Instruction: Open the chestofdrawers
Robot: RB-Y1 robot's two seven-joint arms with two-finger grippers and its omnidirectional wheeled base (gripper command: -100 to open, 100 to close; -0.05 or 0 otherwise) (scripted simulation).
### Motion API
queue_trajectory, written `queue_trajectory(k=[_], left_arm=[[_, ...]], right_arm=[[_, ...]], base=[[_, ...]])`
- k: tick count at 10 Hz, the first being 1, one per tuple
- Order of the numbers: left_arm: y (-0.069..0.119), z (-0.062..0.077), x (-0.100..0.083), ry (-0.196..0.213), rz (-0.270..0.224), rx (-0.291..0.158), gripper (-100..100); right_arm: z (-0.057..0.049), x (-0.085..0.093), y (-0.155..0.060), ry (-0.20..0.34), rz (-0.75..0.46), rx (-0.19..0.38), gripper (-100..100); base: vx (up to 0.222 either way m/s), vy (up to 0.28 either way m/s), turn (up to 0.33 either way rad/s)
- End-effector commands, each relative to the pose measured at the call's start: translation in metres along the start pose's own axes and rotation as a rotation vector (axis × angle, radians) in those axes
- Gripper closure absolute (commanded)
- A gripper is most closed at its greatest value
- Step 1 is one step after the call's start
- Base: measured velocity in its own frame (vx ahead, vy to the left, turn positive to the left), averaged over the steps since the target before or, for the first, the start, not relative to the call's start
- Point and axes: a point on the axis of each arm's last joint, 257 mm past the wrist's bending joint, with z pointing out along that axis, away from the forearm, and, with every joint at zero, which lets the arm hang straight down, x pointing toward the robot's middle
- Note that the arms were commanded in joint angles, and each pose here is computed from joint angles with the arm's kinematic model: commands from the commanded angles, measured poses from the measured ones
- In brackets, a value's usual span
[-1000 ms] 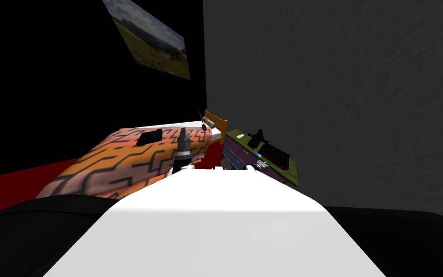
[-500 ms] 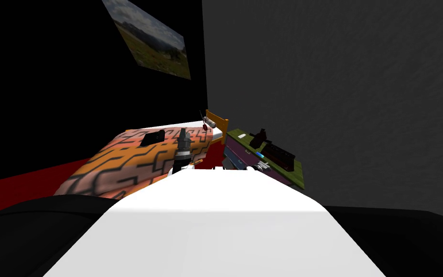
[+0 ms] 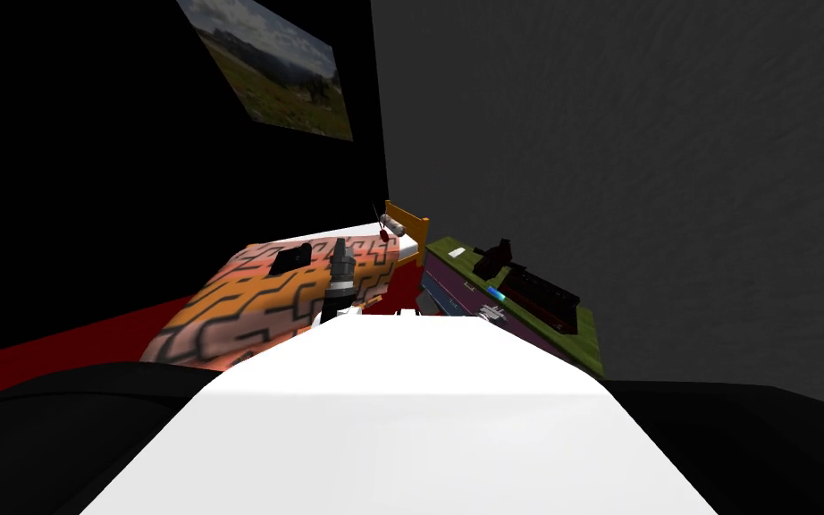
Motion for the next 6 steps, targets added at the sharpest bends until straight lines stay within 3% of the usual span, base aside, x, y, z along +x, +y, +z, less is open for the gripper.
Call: queue_trajectory(k=[1,6], left_arm=[[0.000,0.000,0.000,0.000,0.000,0.000,0],[0.000,0.000,0.000,0.000,0.000,0.000,0]], right_arm=[[-0.005,0.002,-0.004,-0.041,-0.086,-0.005,-100],[-0.017,0.015,-0.026,-0.119,-0.269,0.013,-100]], base=[[0.137,0.100,0.084],[0.123,0.072,0.099]])
